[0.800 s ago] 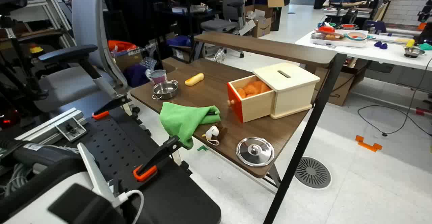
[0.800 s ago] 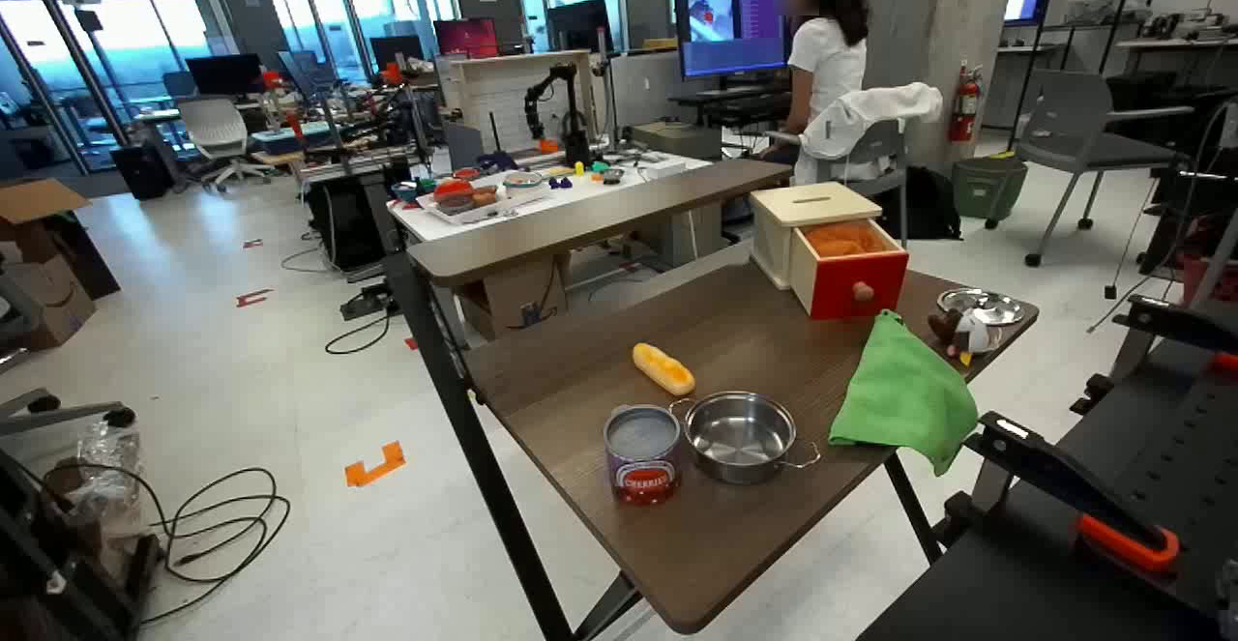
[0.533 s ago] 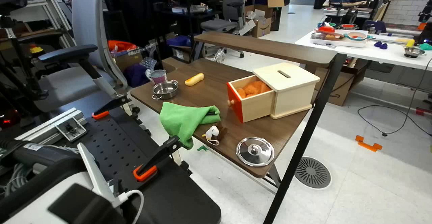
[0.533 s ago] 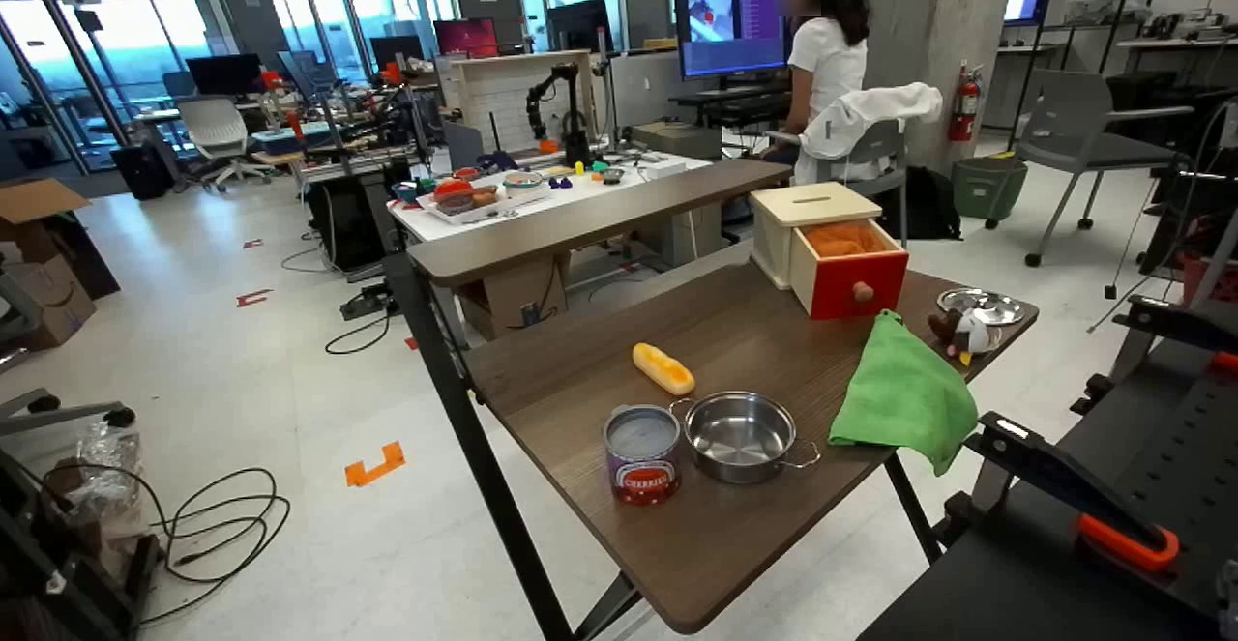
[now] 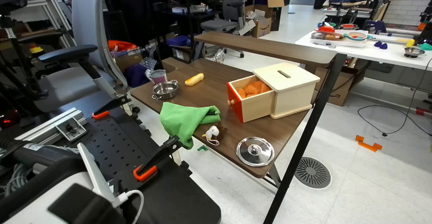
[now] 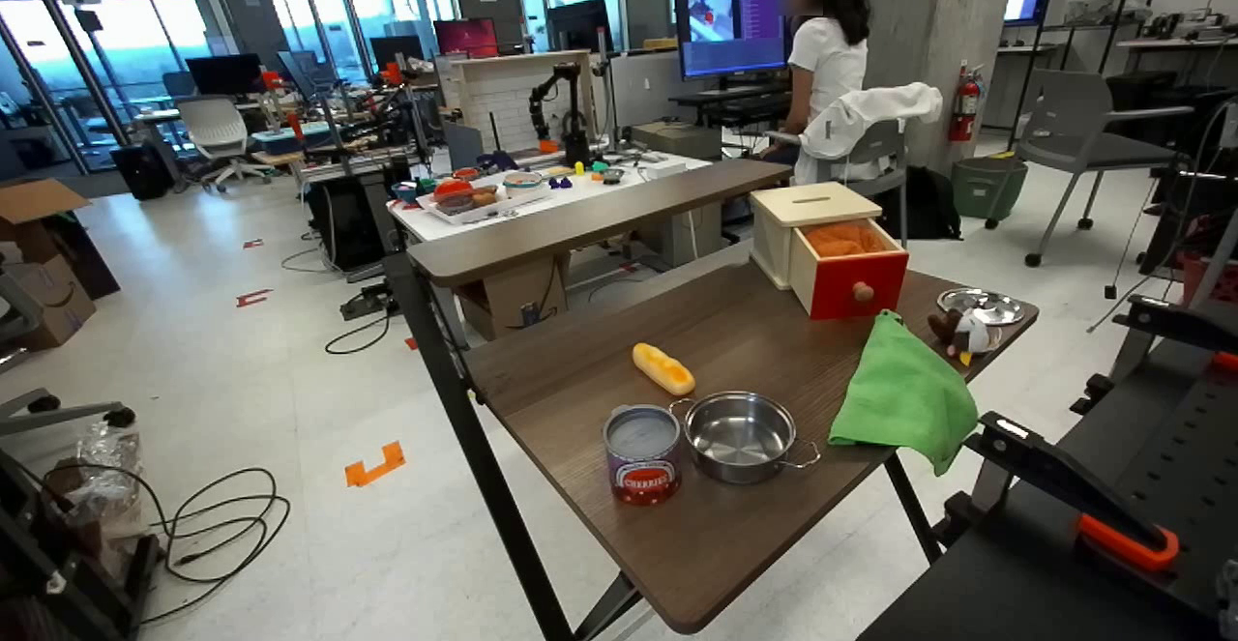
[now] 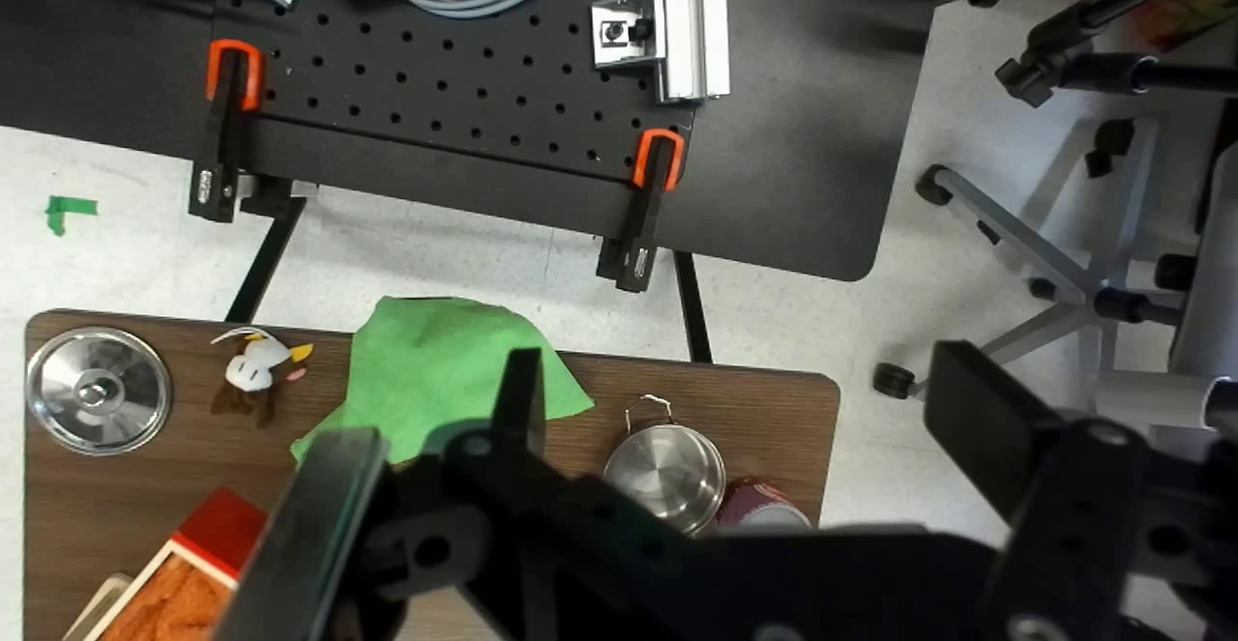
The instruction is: Close the open drawer
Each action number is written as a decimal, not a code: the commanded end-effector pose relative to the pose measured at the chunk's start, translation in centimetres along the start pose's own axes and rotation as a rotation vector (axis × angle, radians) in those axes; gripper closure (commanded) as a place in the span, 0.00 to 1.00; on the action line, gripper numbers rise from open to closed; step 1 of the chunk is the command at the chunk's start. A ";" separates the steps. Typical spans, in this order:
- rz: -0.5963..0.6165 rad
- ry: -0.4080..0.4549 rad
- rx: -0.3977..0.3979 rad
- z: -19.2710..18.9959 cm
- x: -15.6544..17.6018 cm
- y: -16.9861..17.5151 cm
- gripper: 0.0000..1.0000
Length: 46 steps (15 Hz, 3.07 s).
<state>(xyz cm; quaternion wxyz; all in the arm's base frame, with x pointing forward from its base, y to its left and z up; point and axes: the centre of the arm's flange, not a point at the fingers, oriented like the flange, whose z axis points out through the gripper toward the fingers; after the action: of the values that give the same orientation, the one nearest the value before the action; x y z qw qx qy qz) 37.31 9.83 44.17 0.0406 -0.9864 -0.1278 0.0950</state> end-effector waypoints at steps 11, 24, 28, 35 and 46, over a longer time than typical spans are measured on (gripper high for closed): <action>0.255 0.033 -0.128 10.8 5.1 7.4 0.00; 0.626 0.110 -0.257 20.8 13.8 16.7 0.00; 0.704 0.192 -0.180 21.4 17.0 17.5 0.00; 0.666 0.146 -0.209 21.6 15.2 17.0 0.00; 0.749 0.403 -0.320 23.1 16.7 17.7 0.00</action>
<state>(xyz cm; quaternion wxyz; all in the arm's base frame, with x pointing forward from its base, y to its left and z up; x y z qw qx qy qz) 52.57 -1.66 18.66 -0.1133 -0.9673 0.2144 -0.0746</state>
